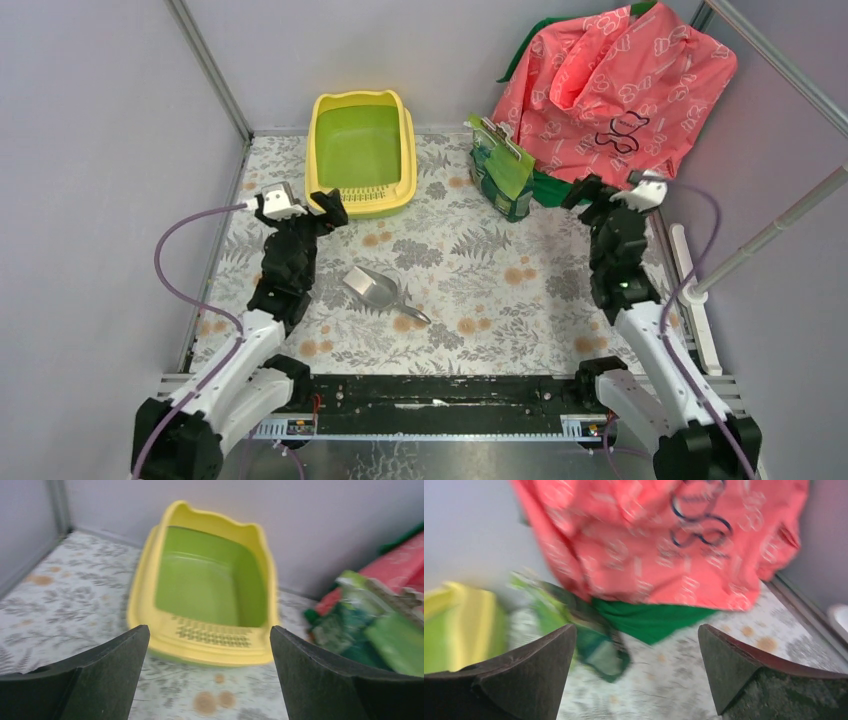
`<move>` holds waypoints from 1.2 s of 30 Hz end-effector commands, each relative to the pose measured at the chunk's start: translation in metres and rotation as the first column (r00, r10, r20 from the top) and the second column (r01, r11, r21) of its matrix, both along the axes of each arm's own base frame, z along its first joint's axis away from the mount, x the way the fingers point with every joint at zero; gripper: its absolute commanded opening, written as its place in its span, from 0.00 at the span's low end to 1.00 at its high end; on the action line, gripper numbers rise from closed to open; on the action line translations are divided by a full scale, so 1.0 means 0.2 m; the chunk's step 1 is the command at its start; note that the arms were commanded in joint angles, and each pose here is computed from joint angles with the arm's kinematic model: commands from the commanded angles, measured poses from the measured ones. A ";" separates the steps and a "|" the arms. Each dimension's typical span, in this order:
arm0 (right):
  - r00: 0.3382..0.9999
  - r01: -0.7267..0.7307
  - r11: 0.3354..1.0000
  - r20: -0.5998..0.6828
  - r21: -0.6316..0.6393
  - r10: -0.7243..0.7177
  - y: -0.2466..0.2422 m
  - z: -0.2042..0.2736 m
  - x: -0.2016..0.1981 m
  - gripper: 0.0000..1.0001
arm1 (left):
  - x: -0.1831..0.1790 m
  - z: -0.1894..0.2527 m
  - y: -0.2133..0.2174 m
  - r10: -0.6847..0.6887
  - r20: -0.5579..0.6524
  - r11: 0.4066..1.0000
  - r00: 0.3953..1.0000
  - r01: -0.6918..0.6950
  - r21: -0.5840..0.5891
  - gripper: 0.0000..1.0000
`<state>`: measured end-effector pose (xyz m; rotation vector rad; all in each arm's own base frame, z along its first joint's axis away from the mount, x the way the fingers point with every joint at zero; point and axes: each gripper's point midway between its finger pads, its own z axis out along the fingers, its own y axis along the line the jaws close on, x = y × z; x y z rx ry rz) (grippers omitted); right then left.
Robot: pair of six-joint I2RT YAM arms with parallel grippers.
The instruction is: Fill the litter box with clean litter
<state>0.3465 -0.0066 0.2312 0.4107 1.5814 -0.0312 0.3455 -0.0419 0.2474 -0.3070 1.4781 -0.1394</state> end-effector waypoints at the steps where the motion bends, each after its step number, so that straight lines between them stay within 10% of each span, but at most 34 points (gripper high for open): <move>1: 0.968 -0.215 0.960 -0.089 0.182 0.233 0.22 0.20 -0.21 1.00 | -0.12 0.13 -0.18 -0.096 -0.050 0.991 0.994 0.091 -0.097 0.99; 7: 0.803 -0.595 0.753 0.200 0.280 0.561 0.55 0.59 -0.43 1.00 | -0.25 0.47 -0.43 -0.338 -0.014 0.913 0.941 0.324 -0.250 0.99; 11: 0.683 -0.710 0.625 0.100 0.323 0.724 0.71 0.68 -0.45 1.00 | -0.30 0.61 -0.57 -0.467 -0.051 0.856 0.883 0.437 -0.275 0.99; 23: 0.845 -0.448 0.887 -0.269 0.114 0.462 0.48 0.51 0.07 0.88 | 0.01 0.28 -0.61 -0.455 -0.321 0.870 0.831 0.337 -0.361 0.99; 29: 0.859 -0.454 0.891 -0.263 0.008 0.440 0.52 0.40 0.34 0.80 | 0.01 0.25 -0.53 -0.384 -0.306 0.897 0.871 0.274 -0.345 0.99; 36: 0.837 -0.504 0.859 -0.297 -0.093 0.459 0.58 0.18 0.57 0.80 | 0.01 0.13 -0.60 -0.464 -0.408 0.871 0.787 0.319 -0.374 0.99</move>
